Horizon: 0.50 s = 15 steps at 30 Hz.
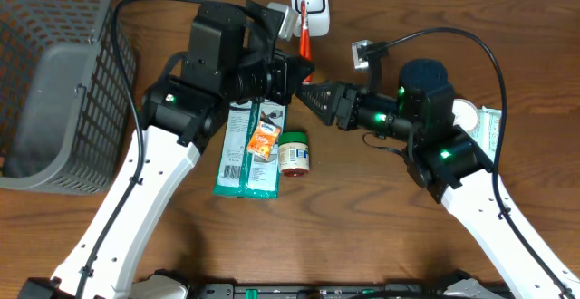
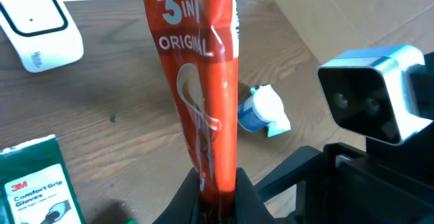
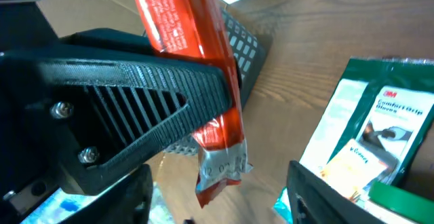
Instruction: Scan the item barcode
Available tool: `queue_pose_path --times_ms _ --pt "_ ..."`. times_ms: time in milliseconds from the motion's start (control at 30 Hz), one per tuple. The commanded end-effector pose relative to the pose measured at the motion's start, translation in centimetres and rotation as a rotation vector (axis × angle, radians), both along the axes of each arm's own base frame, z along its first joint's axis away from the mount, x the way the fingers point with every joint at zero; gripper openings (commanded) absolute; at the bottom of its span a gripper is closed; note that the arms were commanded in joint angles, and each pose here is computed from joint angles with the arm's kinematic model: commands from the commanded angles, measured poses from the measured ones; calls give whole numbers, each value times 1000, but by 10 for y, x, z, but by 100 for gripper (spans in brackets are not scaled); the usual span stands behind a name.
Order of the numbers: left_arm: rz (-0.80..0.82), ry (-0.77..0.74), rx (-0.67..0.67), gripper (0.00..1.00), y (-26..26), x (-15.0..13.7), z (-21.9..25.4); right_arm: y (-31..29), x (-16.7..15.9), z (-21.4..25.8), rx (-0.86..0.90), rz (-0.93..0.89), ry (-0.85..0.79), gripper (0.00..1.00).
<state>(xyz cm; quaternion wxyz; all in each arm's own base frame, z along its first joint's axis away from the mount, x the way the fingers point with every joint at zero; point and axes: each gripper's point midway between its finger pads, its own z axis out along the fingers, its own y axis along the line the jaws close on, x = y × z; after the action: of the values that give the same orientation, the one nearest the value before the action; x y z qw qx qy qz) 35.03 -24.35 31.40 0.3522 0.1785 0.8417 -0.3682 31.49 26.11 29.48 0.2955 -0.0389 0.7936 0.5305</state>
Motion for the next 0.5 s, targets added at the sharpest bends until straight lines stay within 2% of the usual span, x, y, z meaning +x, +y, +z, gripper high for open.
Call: queue_pose_path --times_ms 0,133,267,467 --pt "-1 -27 8 7 0 3 5 -4 2 12 1 -1 -47 62" --pt "4 -41 58 7 5 3 0 -19 7 4 -28 -22 -34 60" --pt "63 -45 203 7 28 3 -6 -44 10 -2 -81 -64 -40 57" --pt "142 -107 425 7 65 5 27 -78 12 -19 -154 -124 8 61"
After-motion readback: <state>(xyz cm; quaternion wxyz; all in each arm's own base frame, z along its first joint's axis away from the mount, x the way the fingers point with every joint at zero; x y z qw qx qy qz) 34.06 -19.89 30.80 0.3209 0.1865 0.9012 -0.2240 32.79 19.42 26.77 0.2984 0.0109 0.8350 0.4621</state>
